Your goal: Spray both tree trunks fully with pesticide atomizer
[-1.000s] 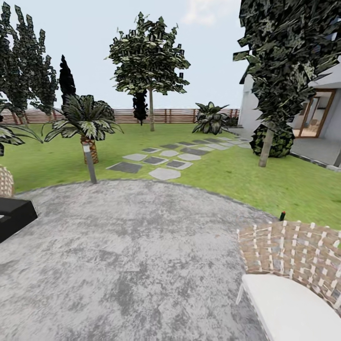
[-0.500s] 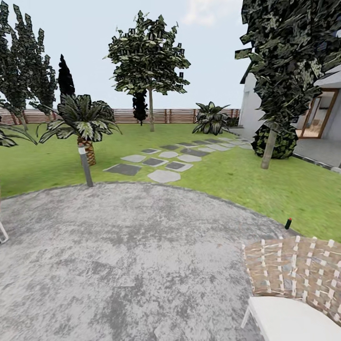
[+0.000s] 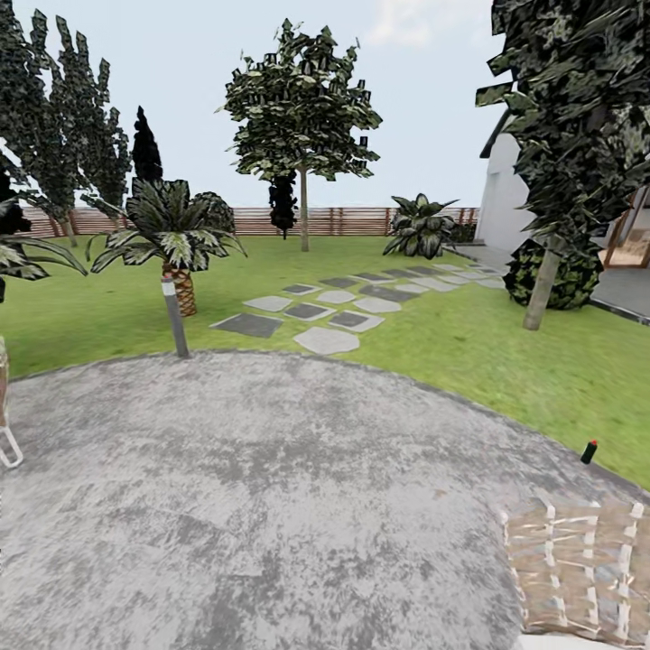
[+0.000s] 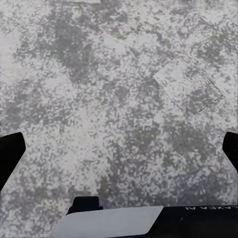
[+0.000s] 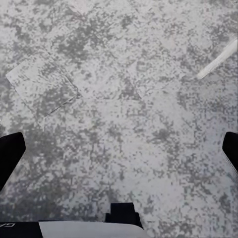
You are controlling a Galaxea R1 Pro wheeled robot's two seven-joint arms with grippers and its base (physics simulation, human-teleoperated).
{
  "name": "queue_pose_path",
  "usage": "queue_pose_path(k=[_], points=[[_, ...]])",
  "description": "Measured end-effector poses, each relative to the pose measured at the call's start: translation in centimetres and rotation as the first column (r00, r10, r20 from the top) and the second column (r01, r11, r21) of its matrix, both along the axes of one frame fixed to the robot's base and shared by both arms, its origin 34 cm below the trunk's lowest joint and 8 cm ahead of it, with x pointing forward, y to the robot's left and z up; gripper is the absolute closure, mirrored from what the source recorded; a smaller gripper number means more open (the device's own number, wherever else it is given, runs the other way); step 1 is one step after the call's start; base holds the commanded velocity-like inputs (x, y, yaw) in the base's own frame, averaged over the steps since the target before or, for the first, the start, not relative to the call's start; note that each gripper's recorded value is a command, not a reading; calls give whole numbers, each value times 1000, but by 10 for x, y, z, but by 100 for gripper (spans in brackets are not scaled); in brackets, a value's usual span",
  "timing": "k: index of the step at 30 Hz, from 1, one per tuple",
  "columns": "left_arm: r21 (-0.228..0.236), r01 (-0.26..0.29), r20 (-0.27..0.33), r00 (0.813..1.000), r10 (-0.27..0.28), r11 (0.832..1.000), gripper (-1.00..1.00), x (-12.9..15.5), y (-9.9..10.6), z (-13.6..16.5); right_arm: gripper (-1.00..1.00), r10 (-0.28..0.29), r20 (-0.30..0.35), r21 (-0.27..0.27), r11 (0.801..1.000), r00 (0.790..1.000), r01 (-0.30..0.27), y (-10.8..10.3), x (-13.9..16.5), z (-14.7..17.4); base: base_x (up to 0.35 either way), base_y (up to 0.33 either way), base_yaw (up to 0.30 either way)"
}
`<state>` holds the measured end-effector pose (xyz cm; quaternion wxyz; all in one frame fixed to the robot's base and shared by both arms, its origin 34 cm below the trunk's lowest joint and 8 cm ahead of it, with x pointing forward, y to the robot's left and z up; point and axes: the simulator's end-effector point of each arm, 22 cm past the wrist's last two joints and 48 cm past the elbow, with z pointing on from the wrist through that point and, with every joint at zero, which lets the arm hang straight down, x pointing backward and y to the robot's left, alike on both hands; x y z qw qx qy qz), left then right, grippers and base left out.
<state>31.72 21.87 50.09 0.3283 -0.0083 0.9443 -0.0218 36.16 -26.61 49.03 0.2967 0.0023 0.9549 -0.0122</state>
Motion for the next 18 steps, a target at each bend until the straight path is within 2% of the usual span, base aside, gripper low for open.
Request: queue_pose_path(k=[8,18], points=[[0,0,0,1000,0,1000,-100,0,0,0,-100,0,0,0,1000,1000,0,0,0,0,350,0,176],[0,0,0,1000,0,1000,-100,0,0,0,-100,0,0,0,1000,1000,0,0,0,0,350,0,26]])
